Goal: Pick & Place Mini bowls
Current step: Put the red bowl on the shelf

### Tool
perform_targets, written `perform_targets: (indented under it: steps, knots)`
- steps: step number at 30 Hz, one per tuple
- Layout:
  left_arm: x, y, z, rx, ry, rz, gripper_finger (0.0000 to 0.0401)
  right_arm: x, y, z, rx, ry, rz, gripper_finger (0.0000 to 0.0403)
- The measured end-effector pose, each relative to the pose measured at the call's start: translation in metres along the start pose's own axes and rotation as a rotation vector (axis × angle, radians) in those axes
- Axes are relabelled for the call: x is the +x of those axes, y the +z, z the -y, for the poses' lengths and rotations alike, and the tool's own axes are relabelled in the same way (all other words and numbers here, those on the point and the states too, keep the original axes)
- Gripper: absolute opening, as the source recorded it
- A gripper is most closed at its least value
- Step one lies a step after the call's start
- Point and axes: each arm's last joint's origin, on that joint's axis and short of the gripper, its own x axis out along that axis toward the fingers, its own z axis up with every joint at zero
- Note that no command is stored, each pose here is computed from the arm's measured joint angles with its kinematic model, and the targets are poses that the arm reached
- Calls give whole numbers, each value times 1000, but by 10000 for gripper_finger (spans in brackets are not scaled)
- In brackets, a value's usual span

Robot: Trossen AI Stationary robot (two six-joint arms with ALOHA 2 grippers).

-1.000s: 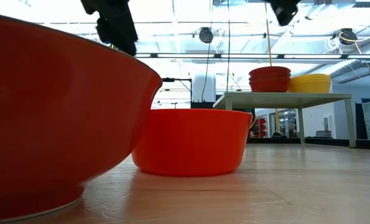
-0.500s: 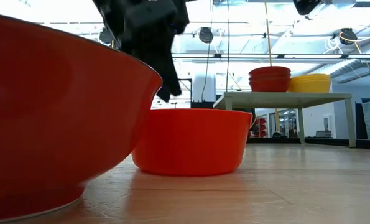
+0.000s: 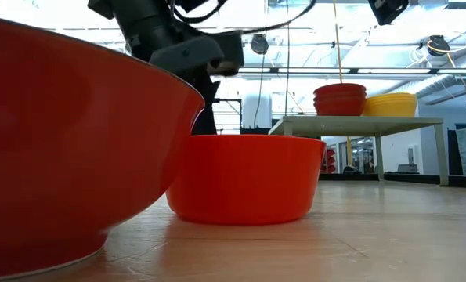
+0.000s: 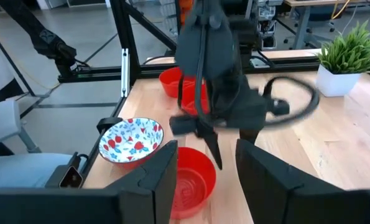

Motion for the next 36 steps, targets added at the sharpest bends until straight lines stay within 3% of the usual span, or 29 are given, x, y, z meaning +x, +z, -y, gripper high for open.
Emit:
perform_targets:
  steps: [10, 15, 24, 32, 36]
  knots:
    - [-27, 8, 9, 10, -109, 77, 214, 0, -1, 0, -1, -1, -3, 148]
    - [-15, -2, 22, 61, -109, 47, 214, 0, -1, 0, -2, -1, -3, 148]
    - [-7, -6, 23, 74, -55, 47, 214, 0, -1, 0, -20, 0, -3, 148]
    - [9, -10, 27, 81, -101, 21, 213, 0, -1, 0, -20, 0, -3, 148]
    - [9, -9, 27, 75, -103, 26, 180, 0, -2, 0, -21, -1, -5, 148]
